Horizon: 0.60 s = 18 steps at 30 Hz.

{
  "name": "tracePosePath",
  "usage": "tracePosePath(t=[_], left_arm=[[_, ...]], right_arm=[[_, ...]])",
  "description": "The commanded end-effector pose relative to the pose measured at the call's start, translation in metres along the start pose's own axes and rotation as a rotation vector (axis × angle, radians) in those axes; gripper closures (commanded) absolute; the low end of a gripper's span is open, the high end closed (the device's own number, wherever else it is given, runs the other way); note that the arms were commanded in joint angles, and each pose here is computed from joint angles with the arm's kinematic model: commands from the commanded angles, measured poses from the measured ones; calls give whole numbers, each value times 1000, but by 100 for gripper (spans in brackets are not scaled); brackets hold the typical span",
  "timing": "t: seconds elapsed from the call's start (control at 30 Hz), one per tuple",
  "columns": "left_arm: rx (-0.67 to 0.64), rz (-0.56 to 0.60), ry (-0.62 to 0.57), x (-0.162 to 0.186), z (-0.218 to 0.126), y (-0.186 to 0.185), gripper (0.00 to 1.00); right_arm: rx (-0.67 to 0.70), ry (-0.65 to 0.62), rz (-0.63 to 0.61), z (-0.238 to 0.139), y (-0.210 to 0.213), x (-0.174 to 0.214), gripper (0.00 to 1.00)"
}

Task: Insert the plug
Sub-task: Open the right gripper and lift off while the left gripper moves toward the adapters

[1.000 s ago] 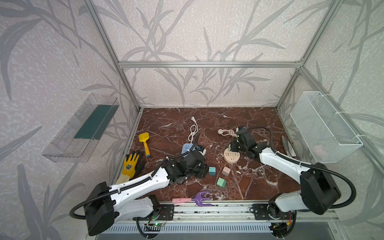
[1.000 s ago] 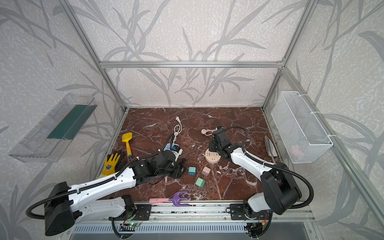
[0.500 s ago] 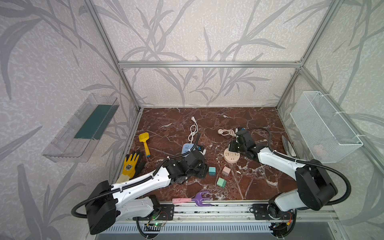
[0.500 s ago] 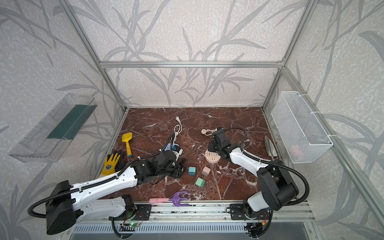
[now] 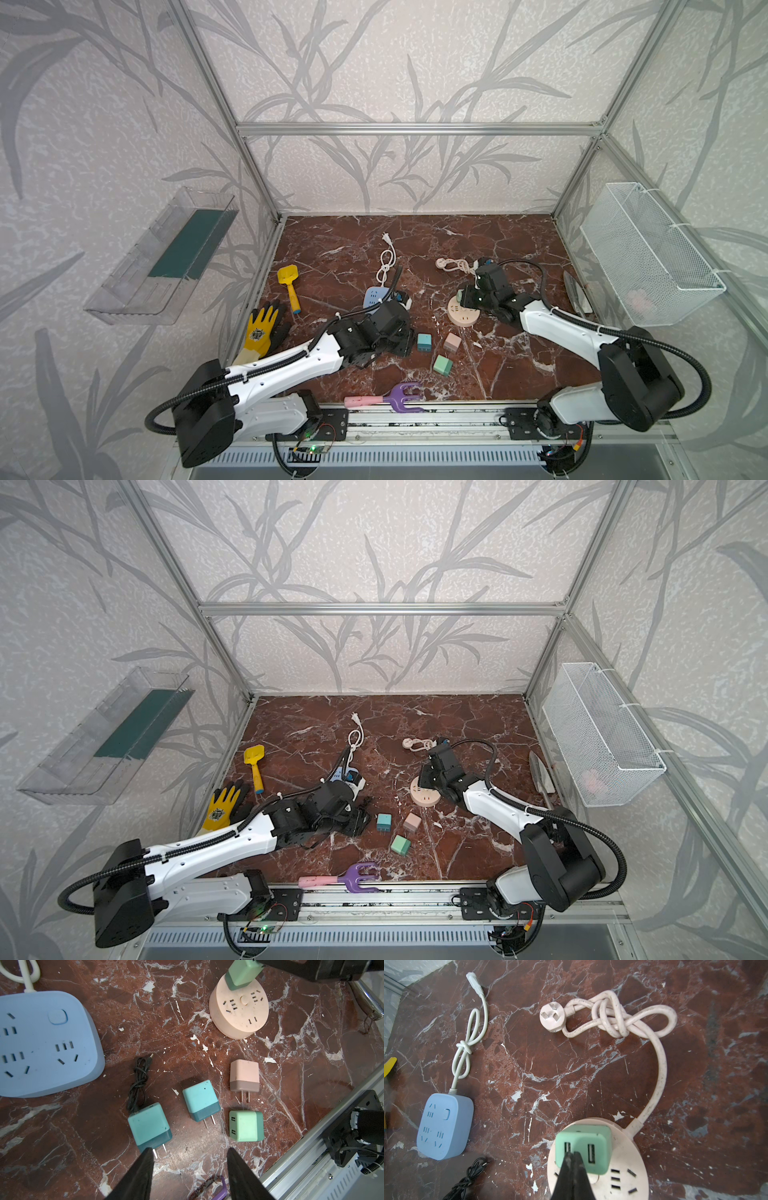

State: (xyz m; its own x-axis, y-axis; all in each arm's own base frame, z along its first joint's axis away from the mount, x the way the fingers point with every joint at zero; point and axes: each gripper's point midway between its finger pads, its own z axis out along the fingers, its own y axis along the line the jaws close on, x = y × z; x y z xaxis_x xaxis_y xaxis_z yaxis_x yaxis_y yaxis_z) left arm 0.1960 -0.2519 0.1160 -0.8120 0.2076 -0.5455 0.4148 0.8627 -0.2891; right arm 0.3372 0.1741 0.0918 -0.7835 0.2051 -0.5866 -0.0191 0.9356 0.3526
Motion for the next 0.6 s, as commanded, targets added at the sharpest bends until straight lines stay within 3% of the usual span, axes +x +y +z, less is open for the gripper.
tracePosePath(t=[0.0,0.13,0.3,0.57], left_arm=[[-27,20,13,5,4,5,44],[-15,29,10,4,5,1,43],[-2,52,39,11,10,-6,44],[38,91,79,25,16,-30,44]], right_arm=[[69,105,2,3,-21,29,100],[10,73,7,-7,-7,15,96],[-95,85,-17,-36,20,2,79],[-162,63,21,-85,17,18,74]])
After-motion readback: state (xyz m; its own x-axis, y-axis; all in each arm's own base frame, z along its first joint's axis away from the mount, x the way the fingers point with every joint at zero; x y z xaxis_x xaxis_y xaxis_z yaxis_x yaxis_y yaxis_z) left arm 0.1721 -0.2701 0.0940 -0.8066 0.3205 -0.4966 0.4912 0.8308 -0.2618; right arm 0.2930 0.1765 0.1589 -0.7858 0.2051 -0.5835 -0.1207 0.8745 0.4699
